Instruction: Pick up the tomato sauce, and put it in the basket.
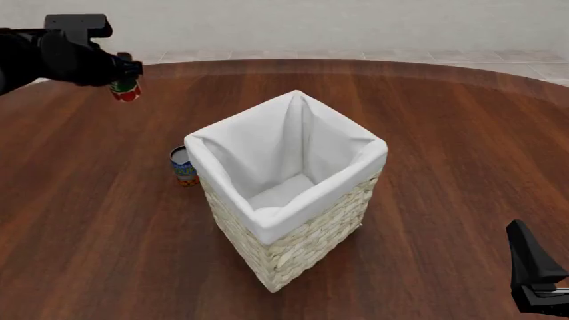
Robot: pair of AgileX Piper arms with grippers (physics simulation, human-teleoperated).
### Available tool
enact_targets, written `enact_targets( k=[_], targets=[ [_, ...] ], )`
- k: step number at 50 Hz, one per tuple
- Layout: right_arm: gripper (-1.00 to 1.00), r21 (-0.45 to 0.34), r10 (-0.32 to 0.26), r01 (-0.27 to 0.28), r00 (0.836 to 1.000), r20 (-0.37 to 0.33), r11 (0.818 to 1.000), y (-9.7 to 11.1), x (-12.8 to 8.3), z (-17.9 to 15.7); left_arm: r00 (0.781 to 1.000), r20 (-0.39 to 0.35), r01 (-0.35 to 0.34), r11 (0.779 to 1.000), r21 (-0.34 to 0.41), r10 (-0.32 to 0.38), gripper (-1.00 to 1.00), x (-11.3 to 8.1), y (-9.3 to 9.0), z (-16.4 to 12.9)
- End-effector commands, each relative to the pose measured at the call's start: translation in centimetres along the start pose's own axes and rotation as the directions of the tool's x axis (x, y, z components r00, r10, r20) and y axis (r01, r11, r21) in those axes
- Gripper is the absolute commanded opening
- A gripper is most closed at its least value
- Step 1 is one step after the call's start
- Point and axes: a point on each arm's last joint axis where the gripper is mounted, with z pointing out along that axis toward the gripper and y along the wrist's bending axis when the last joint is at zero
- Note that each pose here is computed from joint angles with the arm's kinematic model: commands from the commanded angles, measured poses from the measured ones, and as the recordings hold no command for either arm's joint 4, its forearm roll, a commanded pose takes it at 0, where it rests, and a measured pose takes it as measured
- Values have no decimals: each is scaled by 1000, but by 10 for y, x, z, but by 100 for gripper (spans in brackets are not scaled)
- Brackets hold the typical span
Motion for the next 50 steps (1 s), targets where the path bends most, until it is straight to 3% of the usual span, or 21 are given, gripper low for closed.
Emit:
enact_targets(
  k=[1,6,16,42,50],
  targets=[
    [100,0,0,0,1000,0,1000,0,0,0,999,45,-27,999,17,27,-100,-18,-9,-21],
    [100,0,0,0,1000,0,1000,0,0,0,998,59,-33,999,27,31,-100,-24,-14,-27],
    [100,0,0,0,1000,0,1000,0,0,0,995,96,-45,995,87,37,-100,-40,-41,-53],
    [100,0,0,0,1000,0,1000,0,0,0,990,124,-91,979,184,68,-100,-49,-83,-85],
    [100,0,0,0,1000,0,1000,0,0,0,987,141,-103,967,232,71,-100,-54,-103,-95]
  ],
)
